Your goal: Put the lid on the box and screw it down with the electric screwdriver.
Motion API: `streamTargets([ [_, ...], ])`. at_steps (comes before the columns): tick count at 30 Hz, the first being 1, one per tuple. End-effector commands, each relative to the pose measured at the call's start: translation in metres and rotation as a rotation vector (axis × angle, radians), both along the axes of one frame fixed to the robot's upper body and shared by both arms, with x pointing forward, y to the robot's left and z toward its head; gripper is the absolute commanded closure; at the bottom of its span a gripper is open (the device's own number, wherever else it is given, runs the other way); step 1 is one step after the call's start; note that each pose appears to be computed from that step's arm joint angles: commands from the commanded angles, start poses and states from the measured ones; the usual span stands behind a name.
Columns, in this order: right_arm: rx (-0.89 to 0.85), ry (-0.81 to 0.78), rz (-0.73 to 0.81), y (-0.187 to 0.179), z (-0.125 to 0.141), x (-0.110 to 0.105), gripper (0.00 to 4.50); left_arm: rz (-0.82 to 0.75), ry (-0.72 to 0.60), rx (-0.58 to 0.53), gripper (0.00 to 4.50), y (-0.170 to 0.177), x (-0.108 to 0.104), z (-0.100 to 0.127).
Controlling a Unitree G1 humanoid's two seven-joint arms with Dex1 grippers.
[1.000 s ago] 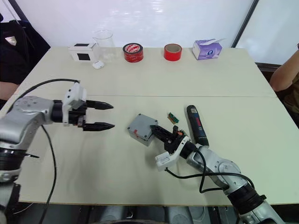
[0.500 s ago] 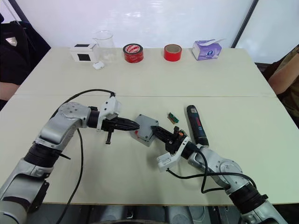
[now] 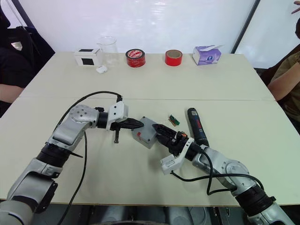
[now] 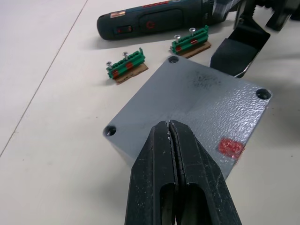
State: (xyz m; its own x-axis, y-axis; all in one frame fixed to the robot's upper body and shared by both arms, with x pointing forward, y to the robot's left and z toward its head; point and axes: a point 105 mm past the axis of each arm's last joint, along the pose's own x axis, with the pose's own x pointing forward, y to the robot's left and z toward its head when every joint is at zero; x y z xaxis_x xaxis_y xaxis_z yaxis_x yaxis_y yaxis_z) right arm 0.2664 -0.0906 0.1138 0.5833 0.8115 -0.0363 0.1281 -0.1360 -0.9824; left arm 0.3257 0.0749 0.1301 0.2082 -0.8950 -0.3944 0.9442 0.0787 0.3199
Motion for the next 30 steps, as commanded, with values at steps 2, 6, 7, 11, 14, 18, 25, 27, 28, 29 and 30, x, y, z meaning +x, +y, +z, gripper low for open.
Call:
streamTargets([
  [2, -0.07, 0.063, 0.028, -0.012, -0.009, -0.009, 0.05, 0.019, 0.078, 0.092, 4.5, 0.004, -0.004, -0.029],
  [6, -0.083, 0.1, 0.049, -0.017, -0.008, -0.013, 0.05, 0.048, 0.096, 0.116, 4.5, 0.004, -0.002, -0.034],
  [7, -0.088, 0.1, 0.053, -0.018, -0.008, -0.013, 0.05, 0.05, 0.099, 0.117, 4.5, 0.004, -0.002, -0.034],
  [11, -0.036, 0.158, 0.029, -0.022, -0.001, -0.01, 0.05, 0.033, 0.088, 0.098, 4.5, 0.001, -0.005, -0.031],
  [14, 0.182, 0.452, 0.016, -0.021, 0.008, -0.014, 0.05, 0.007, 0.05, 0.015, 4.5, -0.003, -0.009, -0.01],
  [18, 0.359, 0.702, -0.055, -0.027, 0.02, -0.005, 0.56, 0.026, 0.026, -0.087, 4.5, -0.006, -0.009, 0.024],
  [25, 0.61, 1.118, -0.213, -0.028, 0.014, 0.003, 2.96, 0.163, -0.044, -0.014, 4.5, 0.022, 0.001, 0.029],
  [27, 0.634, 1.186, -0.266, -0.026, 0.005, 0.004, 3.69, 0.203, -0.043, 0.008, 4.5, 0.032, 0.004, 0.022],
  [28, 0.639, 1.217, -0.28, -0.024, 0.003, 0.004, 4.04, 0.22, -0.042, 0.015, 4.5, 0.036, 0.005, 0.018],
  [29, 0.64, 1.237, -0.287, -0.021, 0.001, 0.004, 4.38, 0.235, -0.034, 0.018, 4.5, 0.039, 0.006, 0.014],
  [30, 0.627, 1.239, -0.306, -0.02, -0.003, 0.006, 4.45, 0.247, -0.02, 0.02, 4.5, 0.041, 0.007, 0.009],
])
